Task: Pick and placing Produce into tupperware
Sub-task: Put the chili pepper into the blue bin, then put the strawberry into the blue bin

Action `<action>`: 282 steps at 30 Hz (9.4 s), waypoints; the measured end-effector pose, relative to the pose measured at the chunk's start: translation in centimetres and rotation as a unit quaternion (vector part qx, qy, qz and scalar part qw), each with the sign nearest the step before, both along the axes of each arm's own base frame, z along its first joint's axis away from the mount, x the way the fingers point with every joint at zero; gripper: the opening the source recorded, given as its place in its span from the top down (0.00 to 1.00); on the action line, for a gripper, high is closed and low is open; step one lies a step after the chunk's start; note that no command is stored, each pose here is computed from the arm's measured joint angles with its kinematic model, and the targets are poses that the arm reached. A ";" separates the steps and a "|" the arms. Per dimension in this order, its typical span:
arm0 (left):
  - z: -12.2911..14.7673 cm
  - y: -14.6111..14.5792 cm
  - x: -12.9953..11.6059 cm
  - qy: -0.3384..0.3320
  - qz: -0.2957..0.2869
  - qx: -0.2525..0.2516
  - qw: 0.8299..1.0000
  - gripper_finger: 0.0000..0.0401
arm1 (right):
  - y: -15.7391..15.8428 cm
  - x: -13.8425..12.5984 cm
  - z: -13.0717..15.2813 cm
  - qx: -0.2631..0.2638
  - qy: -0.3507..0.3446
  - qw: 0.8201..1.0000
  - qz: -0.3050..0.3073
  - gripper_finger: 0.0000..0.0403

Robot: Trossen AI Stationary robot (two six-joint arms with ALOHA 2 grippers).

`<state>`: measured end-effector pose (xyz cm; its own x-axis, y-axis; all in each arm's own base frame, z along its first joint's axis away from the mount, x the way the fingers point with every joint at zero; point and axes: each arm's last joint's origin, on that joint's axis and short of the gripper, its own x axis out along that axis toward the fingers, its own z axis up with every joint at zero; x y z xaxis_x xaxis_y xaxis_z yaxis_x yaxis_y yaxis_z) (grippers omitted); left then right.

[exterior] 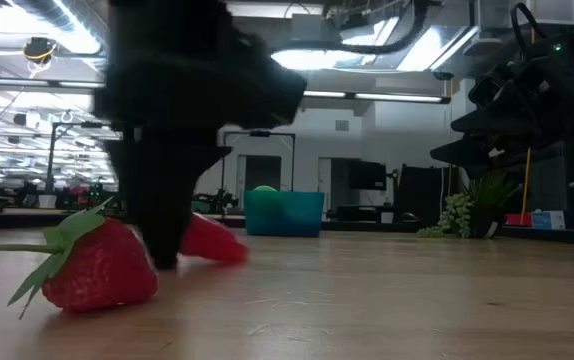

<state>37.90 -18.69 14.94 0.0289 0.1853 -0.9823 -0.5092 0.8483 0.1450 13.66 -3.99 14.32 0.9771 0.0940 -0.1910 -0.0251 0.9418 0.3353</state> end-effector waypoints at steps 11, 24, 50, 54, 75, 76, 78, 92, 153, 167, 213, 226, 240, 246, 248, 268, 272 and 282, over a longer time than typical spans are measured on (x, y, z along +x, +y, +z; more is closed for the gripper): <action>4.5 0.8 -1.1 -0.042 -0.007 0.039 0.998 0.90 | 0.0 0.0 0.0 0.000 0.001 1.000 0.000 0.26; 7.6 0.3 -2.4 -0.101 -0.012 0.077 0.992 0.99 | 0.0 0.0 0.0 -0.001 0.001 1.000 0.000 0.26; 11.0 -4.0 -9.9 -0.344 -0.006 0.262 0.902 0.99 | 0.0 0.0 0.0 0.001 0.000 1.000 0.000 0.26; 8.4 -4.5 -10.8 -0.379 0.008 0.267 0.886 0.99 | 0.0 0.0 0.0 0.001 0.000 1.000 0.000 0.26; 3.1 -4.9 -9.1 -0.434 -0.019 0.199 0.878 1.00 | 0.0 0.0 0.0 0.003 0.001 1.000 0.000 0.26; 3.0 -4.8 -8.8 -0.433 -0.028 0.191 0.880 1.00 | 0.0 0.0 0.0 0.003 0.001 1.000 0.000 0.26; 2.8 -4.6 -8.0 -0.434 -0.048 0.176 0.882 1.00 | 0.0 0.0 0.0 0.003 0.001 1.000 0.000 0.26; 1.6 1.7 -2.7 -0.468 -0.147 0.121 0.863 1.00 | 0.0 0.0 0.0 0.016 0.002 1.000 -0.002 0.26; 4.9 36.8 -2.8 -0.229 -0.103 0.088 0.964 0.99 | -0.3 0.0 0.1 -0.050 -0.002 0.998 -0.045 0.26; 4.9 37.4 -2.4 -0.203 -0.121 0.074 0.969 0.88 | -0.3 0.0 0.1 -0.050 -0.001 0.998 -0.044 0.26; 8.8 15.1 -15.6 -0.477 -0.188 0.137 0.848 0.90 | -0.3 0.0 0.0 -0.046 0.000 0.998 -0.044 0.26; 4.4 9.9 -19.6 -0.523 -0.240 0.078 0.814 0.96 | -0.3 0.0 0.0 -0.032 0.001 0.998 -0.046 0.26; 4.3 9.8 -19.7 -0.523 -0.244 0.076 0.813 0.99 | -0.3 0.0 0.0 -0.021 -0.001 0.999 -0.049 0.26; 4.5 10.1 -19.4 -0.529 -0.239 0.083 0.810 0.92 | -0.3 0.1 0.1 -0.018 -0.001 0.999 -0.049 0.26; 4.6 10.1 -19.3 -0.535 -0.233 0.083 0.808 0.87 | -0.3 0.1 0.1 -0.010 -0.001 0.999 -0.051 0.26; 4.8 8.4 -19.8 -0.496 -0.229 0.028 0.837 0.52 | 0.0 0.2 0.1 -0.009 -0.001 0.999 -0.038 0.26; 5.6 7.1 -18.9 -0.446 -0.219 0.026 0.867 0.52 | 0.3 0.2 0.1 -0.010 -0.001 1.000 -0.028 0.26; 7.6 2.0 -14.8 -0.340 -0.192 0.021 0.920 0.53 | 0.5 0.3 0.1 -0.009 -0.001 1.000 -0.021 0.26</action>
